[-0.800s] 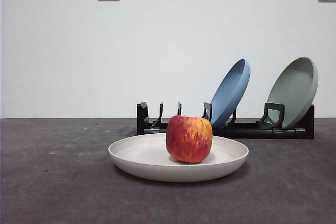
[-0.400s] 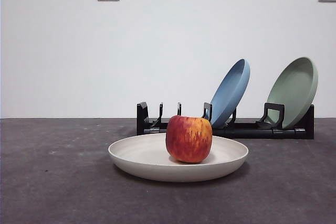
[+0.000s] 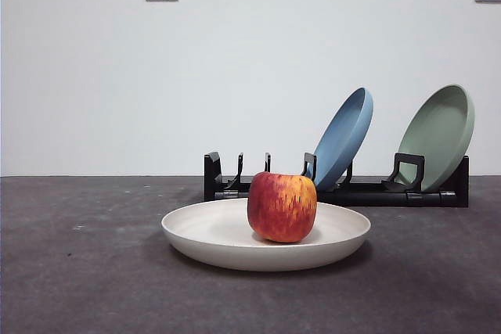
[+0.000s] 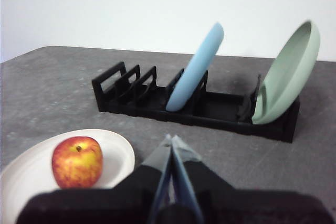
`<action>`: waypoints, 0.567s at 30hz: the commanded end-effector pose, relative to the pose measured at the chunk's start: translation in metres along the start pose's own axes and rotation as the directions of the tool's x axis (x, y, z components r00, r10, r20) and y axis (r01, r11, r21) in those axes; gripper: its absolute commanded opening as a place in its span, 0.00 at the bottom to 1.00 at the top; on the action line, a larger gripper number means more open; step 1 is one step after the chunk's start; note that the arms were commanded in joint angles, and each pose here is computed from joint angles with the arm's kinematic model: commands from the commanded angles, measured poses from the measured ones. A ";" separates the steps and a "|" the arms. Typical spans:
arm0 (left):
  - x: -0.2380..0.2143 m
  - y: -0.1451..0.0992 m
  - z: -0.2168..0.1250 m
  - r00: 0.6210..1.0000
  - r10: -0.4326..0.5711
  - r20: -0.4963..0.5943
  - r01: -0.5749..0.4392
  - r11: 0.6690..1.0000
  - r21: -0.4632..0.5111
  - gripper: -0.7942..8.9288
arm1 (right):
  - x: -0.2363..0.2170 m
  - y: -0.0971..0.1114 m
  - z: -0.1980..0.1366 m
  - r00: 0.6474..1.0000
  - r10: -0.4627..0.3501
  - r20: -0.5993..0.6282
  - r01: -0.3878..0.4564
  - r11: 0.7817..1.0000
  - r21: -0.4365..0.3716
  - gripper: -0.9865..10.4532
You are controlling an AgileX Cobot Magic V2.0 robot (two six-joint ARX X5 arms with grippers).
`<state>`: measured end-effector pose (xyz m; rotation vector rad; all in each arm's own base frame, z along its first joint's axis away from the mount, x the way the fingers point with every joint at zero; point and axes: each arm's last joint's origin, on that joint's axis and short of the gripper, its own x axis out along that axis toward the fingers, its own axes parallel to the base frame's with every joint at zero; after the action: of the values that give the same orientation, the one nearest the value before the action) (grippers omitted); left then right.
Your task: Take the yellow plate from the plate rack,put the plate on the table,take the apple from the table,put the apple in the plate
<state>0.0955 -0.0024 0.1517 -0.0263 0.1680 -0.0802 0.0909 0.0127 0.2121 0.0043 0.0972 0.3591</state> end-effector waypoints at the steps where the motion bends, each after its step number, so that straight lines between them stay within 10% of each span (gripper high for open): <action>1: 0.001 0.000 -0.004 1.000 0.003 -0.008 -0.003 1.000 -0.008 0.08 | 0.004 -0.003 -0.020 0.999 -0.050 0.005 0.050 0.997 0.053 0.09; 17: 0.001 0.000 -0.004 1.000 0.003 -0.008 -0.003 1.000 -0.008 0.08 | 0.009 -0.004 -0.061 0.993 -0.102 -0.058 0.108 0.988 0.111 0.09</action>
<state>0.0955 -0.0024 0.1517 -0.0263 0.1680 -0.0802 0.0945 0.0107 0.1556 0.0808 0.1536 0.2504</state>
